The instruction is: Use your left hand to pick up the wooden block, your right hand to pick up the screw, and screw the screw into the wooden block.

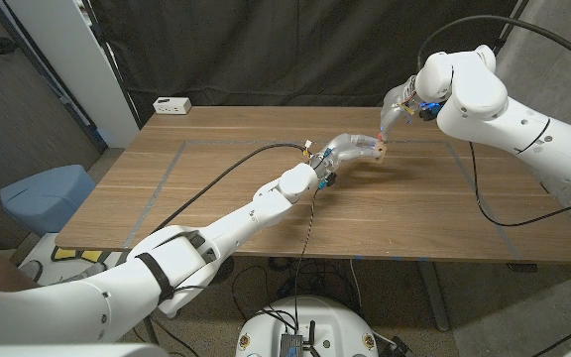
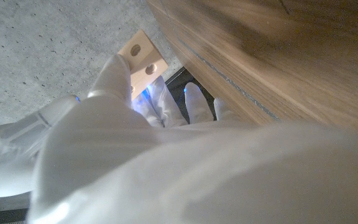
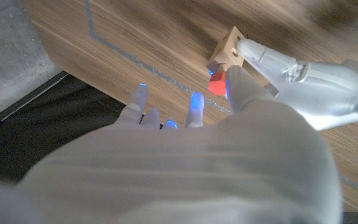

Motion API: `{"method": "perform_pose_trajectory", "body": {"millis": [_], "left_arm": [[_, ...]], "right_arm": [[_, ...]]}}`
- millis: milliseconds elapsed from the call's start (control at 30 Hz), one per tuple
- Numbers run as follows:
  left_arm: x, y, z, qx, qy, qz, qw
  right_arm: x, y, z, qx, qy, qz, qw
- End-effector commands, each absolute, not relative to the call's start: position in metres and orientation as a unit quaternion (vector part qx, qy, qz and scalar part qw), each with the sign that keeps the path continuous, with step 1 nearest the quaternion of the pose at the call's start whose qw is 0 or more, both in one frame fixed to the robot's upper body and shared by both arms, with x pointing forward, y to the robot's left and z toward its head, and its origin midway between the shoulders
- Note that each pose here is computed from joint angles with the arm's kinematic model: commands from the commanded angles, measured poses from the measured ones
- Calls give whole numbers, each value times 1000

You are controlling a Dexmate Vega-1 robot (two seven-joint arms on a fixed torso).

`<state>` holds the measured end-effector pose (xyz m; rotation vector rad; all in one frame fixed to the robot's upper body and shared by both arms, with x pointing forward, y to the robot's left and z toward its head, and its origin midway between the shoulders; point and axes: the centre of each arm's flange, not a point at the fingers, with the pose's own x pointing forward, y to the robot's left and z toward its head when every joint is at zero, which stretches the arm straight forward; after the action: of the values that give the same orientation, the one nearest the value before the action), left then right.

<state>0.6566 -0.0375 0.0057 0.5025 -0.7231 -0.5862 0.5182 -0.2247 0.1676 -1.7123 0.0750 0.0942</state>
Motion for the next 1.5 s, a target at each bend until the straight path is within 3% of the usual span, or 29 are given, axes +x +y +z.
{"method": "perform_pose_trajectory", "body": {"millis": [33,1500], "left_arm": [[655,-39,5,241,-345,-280,863],[655,-42,3,244,-342,-284,862]], "right_arm": [[518,-226,164,-759,40,27,649],[521,-225,162,-758,42,24,651]]}}
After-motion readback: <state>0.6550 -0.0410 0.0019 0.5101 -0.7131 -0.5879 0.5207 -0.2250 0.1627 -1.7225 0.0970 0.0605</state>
